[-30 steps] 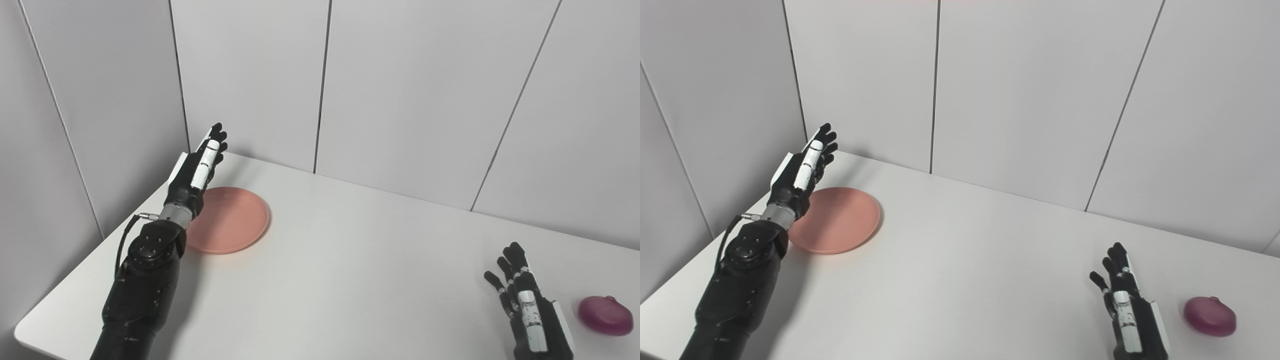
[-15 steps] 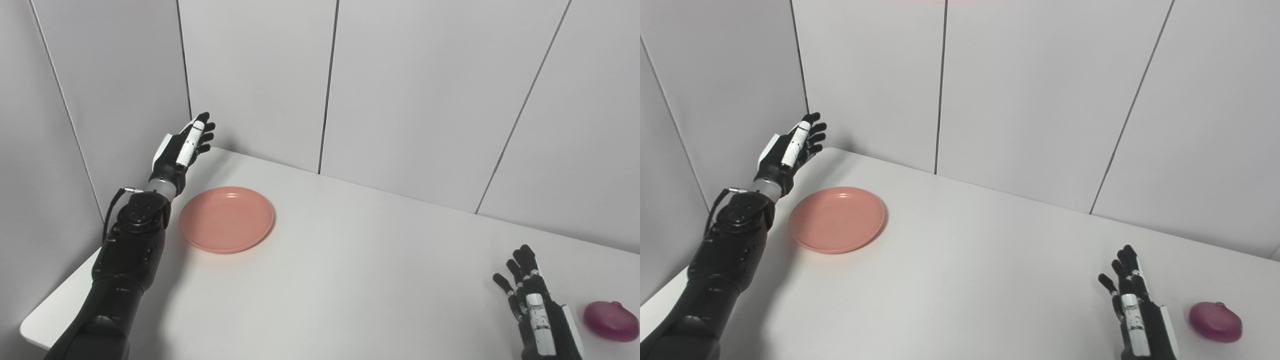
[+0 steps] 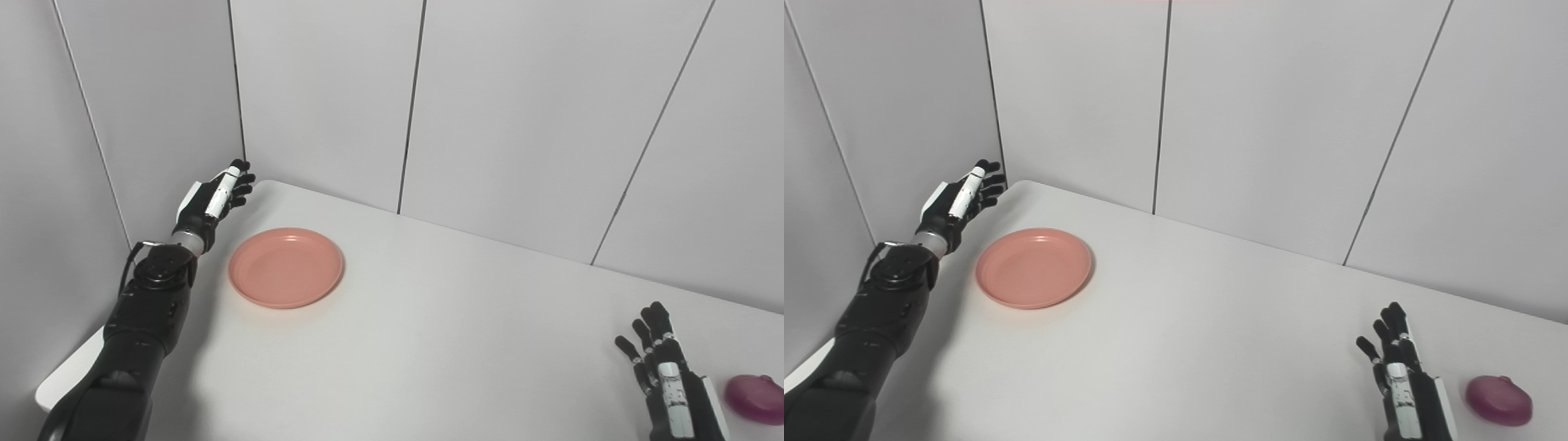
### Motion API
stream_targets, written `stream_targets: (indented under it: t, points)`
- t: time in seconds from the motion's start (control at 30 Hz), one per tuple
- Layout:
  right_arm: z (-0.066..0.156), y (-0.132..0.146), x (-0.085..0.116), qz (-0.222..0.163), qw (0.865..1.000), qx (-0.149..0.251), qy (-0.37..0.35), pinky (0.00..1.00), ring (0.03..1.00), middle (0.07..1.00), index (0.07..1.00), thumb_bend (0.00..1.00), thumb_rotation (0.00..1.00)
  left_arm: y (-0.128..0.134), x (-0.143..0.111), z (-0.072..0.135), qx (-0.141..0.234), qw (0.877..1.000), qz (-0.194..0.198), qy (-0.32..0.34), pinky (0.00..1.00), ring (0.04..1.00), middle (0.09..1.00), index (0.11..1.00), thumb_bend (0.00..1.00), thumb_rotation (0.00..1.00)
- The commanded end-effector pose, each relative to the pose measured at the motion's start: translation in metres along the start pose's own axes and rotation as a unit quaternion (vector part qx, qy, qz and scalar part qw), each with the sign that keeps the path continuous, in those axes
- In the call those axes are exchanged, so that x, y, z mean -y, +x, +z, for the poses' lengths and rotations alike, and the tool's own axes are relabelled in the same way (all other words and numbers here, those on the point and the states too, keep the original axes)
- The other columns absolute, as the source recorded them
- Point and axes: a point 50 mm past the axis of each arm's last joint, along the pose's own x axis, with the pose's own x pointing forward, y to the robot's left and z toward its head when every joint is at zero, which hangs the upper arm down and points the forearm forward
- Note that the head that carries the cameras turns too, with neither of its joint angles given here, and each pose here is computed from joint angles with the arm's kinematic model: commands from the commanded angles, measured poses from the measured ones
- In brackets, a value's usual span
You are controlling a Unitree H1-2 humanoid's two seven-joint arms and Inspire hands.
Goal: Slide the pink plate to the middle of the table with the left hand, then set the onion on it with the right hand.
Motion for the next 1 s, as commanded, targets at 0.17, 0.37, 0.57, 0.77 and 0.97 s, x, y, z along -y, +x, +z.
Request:
stream_targets:
  t: [0.17, 0.37, 0.57, 0.77, 0.97]
  points:
    - [-0.028, -0.034, 0.012, -0.008, 0.999, -0.05, 0.003, 1.0, 1.0, 1.0, 1.0, 0.61, 0.82, 0.009, -0.008, 0.014, 0.047, 0.999, -0.001, 0.004, 0.87, 0.872, 0.871, 0.858, 0.5, 1.0]
    - [-0.027, -0.037, 0.014, -0.014, 0.999, -0.05, 0.001, 1.0, 1.0, 0.999, 0.989, 0.63, 0.81, 0.003, 0.002, -0.001, 0.049, 0.999, -0.021, -0.009, 0.85, 0.868, 0.867, 0.854, 0.5, 1.0]
    - [-0.025, -0.039, 0.017, -0.017, 0.999, -0.048, -0.001, 1.0, 1.0, 0.993, 0.986, 0.61, 0.8, -0.006, 0.012, -0.014, 0.035, 0.998, -0.037, -0.023, 0.88, 0.882, 0.873, 0.855, 0.46, 1.0]
    - [-0.023, -0.039, 0.017, -0.022, 0.999, -0.044, 0.001, 1.0, 0.99, 0.984, 0.977, 0.64, 0.79, -0.018, 0.026, -0.019, 0.036, 0.998, -0.047, -0.005, 0.85, 0.86, 0.865, 0.86, 0.46, 1.0]
    - [-0.022, -0.039, 0.017, -0.027, 0.999, -0.044, 0.001, 1.0, 0.979, 0.976, 0.975, 0.64, 0.79, -0.03, 0.04, -0.02, 0.026, 0.998, -0.056, -0.006, 0.91, 0.889, 0.882, 0.87, 0.47, 1.0]
